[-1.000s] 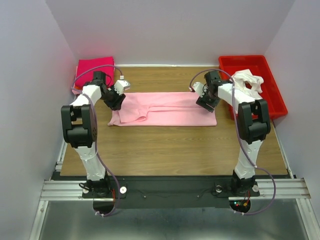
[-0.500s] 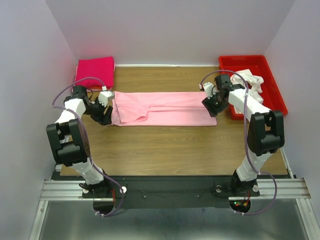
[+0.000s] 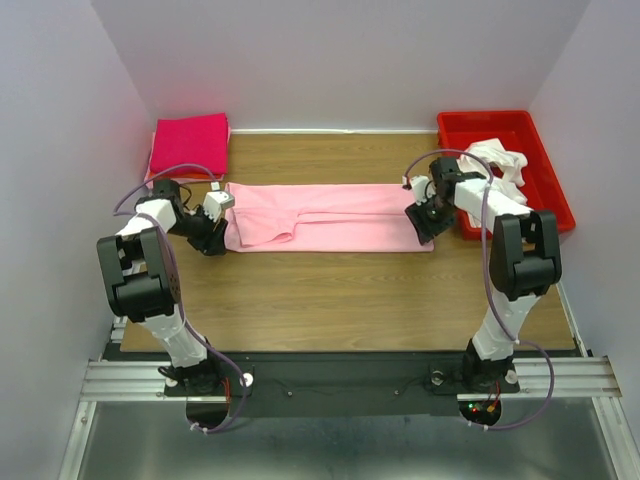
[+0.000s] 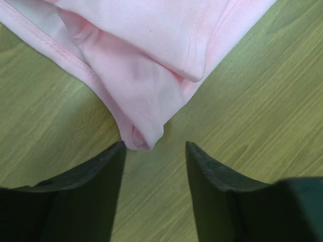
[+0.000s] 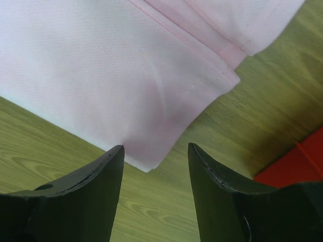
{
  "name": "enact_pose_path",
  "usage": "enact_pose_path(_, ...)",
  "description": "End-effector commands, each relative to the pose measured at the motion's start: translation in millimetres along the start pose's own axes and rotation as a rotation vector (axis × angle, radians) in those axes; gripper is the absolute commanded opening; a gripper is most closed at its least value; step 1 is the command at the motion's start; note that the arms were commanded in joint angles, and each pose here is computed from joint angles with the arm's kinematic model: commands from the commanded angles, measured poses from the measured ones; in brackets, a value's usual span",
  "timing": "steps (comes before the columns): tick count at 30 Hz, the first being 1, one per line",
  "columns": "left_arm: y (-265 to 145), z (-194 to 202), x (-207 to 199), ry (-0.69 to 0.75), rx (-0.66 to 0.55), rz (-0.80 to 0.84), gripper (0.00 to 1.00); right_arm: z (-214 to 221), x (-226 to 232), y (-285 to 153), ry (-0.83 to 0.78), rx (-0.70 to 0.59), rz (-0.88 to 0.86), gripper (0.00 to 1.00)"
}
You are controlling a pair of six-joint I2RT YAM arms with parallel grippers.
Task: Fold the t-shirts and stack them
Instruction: Fold the tshirt
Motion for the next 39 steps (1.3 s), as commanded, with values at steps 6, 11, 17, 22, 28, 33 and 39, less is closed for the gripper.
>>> enact_pose_path(6, 10, 4, 2, 0.003, 0.016, 0.052, 0.11, 15, -3, 23, 0.017, 0.080, -0.016, 0.47)
enact_pose_path(11, 8, 24, -4, 0.008, 0.086, 0.047, 0.00, 23, -2, 26, 0.009, 0.115, -0.008, 0.27)
enact_pose_path(17, -2, 53, -11, 0.013, 0.162, 0.026, 0.00, 43, 8, 24, -0.022, 0.164, -0.020, 0.08)
enact_pose_path(22, -9, 71, -21, 0.040, 0.212, 0.021, 0.00, 58, 24, 6, -0.054, 0.189, -0.047, 0.09)
enact_pose_path(28, -35, 66, -37, 0.083, 0.178, 0.035, 0.40, 39, 30, -35, -0.081, 0.080, -0.064, 0.59)
enact_pose_path(33, -68, 33, -61, 0.154, 0.029, 0.046, 0.47, -27, 23, -92, -0.024, -0.165, -0.080, 0.58)
enact_pose_path(39, -56, 25, -77, -0.003, -0.072, 0.146, 0.49, -89, 61, -102, 0.101, -0.430, -0.317, 0.54)
Point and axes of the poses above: each gripper's point midway between its finger pads, its own y axis out along the fingers, its own x axis along the line the jaws close on, z = x × y, the point moved 5 cm from there along -y, back along the fingers, and after that the axes turned 14 degrees about -y, right-handed, at the moved point
